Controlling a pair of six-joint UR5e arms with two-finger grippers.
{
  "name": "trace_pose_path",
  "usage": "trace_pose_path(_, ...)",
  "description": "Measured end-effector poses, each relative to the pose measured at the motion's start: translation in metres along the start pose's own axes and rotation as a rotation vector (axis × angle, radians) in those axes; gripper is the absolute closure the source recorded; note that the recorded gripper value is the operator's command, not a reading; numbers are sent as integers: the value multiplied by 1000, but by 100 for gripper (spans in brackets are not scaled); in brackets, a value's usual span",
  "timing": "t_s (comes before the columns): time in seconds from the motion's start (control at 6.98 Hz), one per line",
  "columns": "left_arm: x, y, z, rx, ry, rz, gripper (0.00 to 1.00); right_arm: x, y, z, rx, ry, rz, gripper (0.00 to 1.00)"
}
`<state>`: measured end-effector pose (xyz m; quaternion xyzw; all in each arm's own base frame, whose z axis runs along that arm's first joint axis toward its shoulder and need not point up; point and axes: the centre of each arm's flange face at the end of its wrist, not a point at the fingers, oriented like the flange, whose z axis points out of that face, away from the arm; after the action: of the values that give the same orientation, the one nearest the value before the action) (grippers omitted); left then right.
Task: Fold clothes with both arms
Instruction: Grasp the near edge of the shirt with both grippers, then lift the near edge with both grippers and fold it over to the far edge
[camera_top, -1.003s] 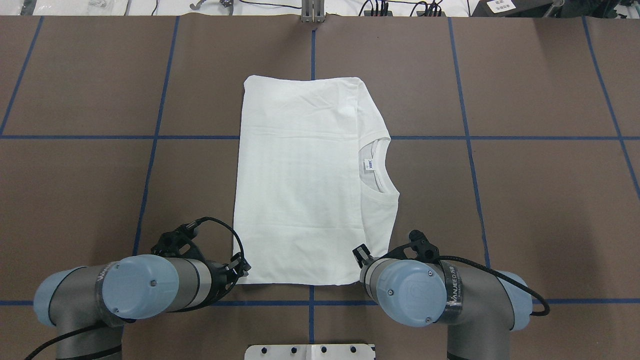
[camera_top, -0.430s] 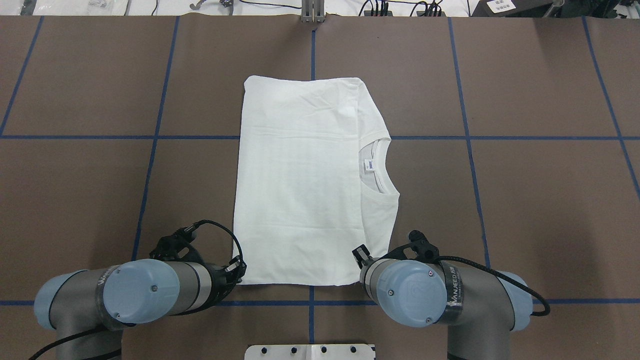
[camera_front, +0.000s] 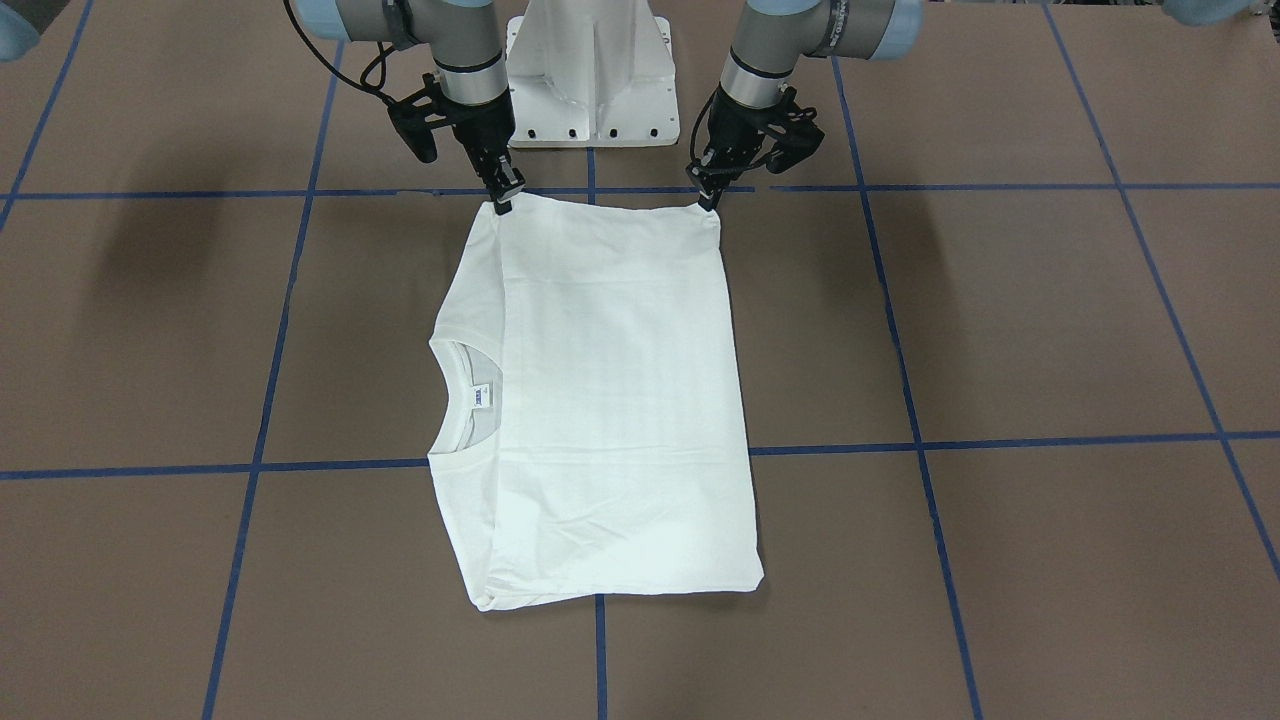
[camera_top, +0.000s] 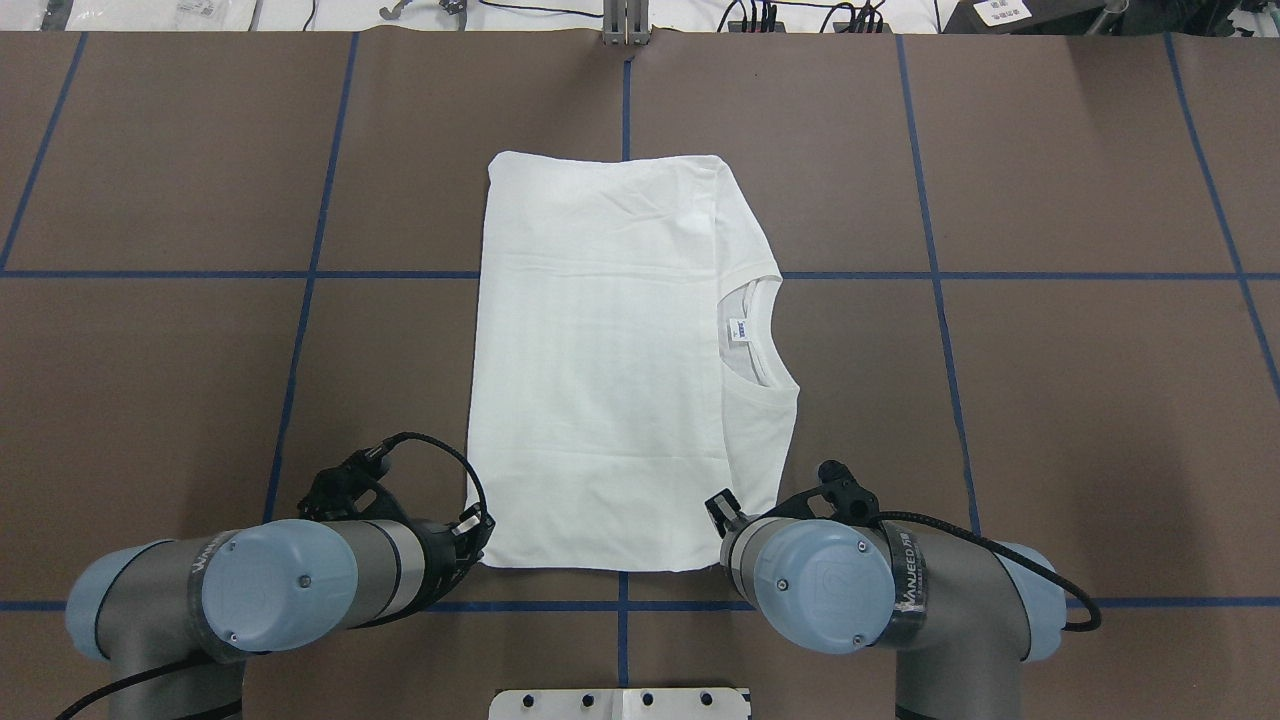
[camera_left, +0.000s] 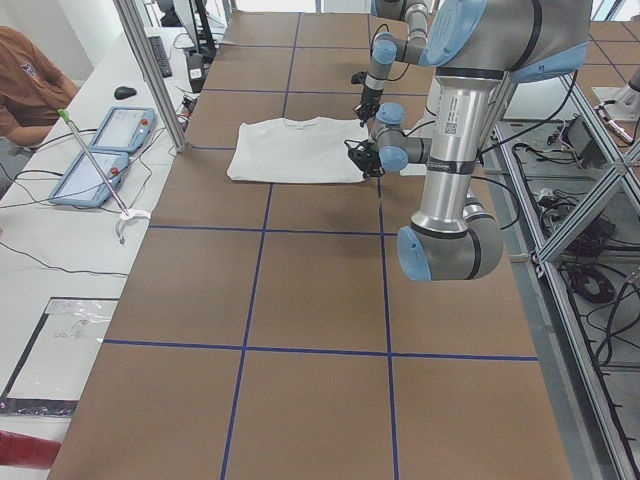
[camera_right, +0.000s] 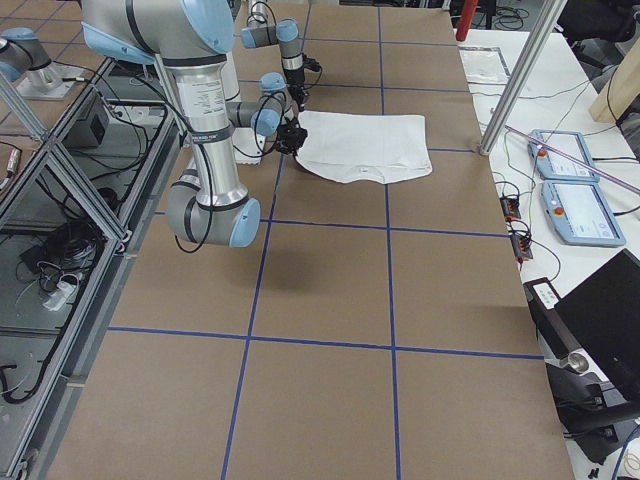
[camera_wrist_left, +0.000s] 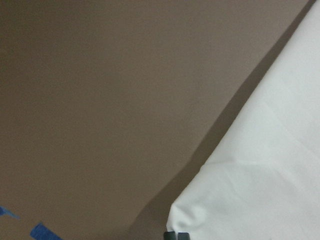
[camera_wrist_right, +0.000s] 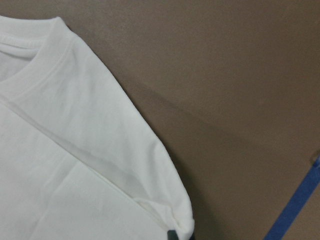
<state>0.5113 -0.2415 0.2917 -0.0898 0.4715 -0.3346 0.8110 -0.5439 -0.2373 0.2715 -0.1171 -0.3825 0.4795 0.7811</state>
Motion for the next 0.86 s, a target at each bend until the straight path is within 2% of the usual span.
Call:
trace_pose_path(0.29,-5,28,-43,-72,26,-24,100,13,4,-21,-30,-16,-3,100)
trace_pose_path(0.57,-15,67,-98,-153,13,-57,100,55,10,-55,-57,-37,-20,100)
trace_pose_path(0.72,-14,72,-122,-172,16,-66,100,59,7,-77,-65,-47,-20,100)
trace_pose_path(0.86,-8,66,-137,-165,24,-58,100,49,-1,-98,-68,-60,-6,100)
